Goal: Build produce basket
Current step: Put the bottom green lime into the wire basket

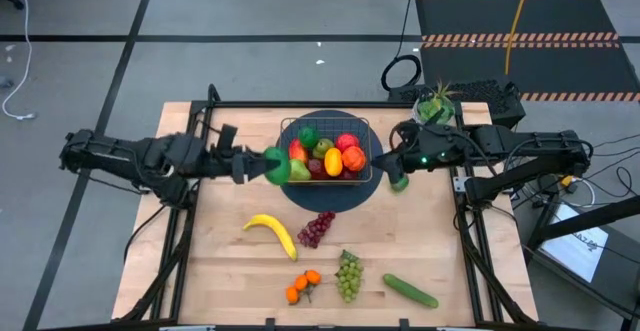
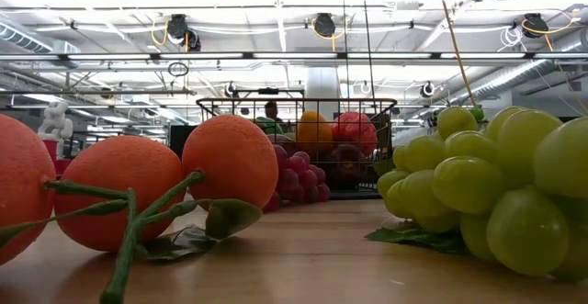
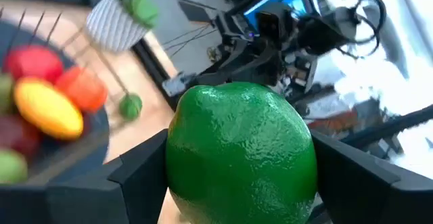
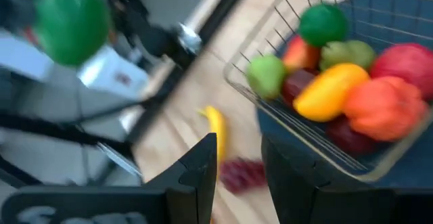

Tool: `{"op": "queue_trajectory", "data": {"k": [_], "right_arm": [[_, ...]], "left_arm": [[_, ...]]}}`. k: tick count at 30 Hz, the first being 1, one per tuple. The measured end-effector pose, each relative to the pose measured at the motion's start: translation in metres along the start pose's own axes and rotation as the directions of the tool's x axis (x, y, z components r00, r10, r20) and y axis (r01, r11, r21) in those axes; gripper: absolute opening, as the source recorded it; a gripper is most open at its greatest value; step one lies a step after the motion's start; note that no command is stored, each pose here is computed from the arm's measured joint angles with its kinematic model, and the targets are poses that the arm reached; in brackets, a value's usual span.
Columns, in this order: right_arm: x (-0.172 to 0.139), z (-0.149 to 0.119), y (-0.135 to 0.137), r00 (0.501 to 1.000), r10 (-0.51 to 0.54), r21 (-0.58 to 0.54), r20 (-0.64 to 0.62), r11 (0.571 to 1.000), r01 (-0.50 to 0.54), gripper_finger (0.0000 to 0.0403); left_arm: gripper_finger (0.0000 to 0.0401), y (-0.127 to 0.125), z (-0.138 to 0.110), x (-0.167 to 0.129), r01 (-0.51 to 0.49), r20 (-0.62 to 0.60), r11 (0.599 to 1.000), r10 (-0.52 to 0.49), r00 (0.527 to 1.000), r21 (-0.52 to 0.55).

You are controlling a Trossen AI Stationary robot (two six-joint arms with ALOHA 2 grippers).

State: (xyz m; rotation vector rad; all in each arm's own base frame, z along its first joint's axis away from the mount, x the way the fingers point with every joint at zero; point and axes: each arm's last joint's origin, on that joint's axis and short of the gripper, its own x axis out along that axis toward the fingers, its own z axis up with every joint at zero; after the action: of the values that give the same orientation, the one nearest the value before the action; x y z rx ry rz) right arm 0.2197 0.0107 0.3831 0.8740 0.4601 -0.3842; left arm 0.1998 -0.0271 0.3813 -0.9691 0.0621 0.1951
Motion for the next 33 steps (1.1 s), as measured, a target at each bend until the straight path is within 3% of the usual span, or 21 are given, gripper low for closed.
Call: {"op": "queue_trajectory", "data": {"k": [5, 10, 15, 19, 25, 28, 30, 33], "right_arm": [[0.006, 0.004, 0.008, 0.995, 0.033, 0.091, 0.089, 0.995, -0.041, 0.0109], [0.017, 0.005, 0.014, 0.993, 0.053, 0.188, 0.106, 0.980, -0.072, 0.0109], [0.031, 0.000, 0.020, 0.993, 0.066, 0.263, 0.098, 0.961, -0.089, 0.0109], [0.041, -0.006, 0.030, 0.989, 0.114, 0.264, 0.098, 0.955, -0.136, 0.0109], [0.054, -0.010, 0.044, 0.972, 0.196, 0.266, 0.129, 0.937, -0.224, 0.0109], [0.057, -0.012, 0.050, 0.961, 0.238, 0.267, 0.142, 0.926, -0.268, 0.0109], [0.059, -0.013, 0.054, 0.952, 0.265, 0.268, 0.153, 0.916, -0.298, 0.0109], [0.057, -0.017, 0.058, 0.946, 0.270, 0.265, 0.179, 0.913, -0.311, 0.0109]], "left_arm": [[0.0310, 0.014, 0.017, 0.012, 0.000, -0.024, 0.978, 0.005, 1.000, 0.207], [0.0310, 0.028, 0.030, 0.027, -0.010, -0.034, 0.939, 0.023, 0.999, 0.345], [0.0310, 0.033, 0.034, 0.035, 0.030, -0.063, 0.863, 0.002, 0.998, 0.505], [0.0310, 0.033, 0.032, 0.038, 0.049, -0.077, 0.708, 0.008, 0.997, 0.705], [0.0310, 0.036, 0.030, 0.041, 0.056, -0.075, 0.377, 0.037, 0.996, 0.924], [0.0310, 0.038, 0.028, 0.043, 0.049, -0.071, 0.277, 0.070, 0.995, 0.960], [0.0310, 0.039, 0.029, 0.045, 0.029, -0.051, 0.272, 0.077, 0.996, 0.962], [0.0310, 0.042, 0.029, 0.047, 0.002, -0.045, 0.354, 0.112, 0.993, 0.935]]}}
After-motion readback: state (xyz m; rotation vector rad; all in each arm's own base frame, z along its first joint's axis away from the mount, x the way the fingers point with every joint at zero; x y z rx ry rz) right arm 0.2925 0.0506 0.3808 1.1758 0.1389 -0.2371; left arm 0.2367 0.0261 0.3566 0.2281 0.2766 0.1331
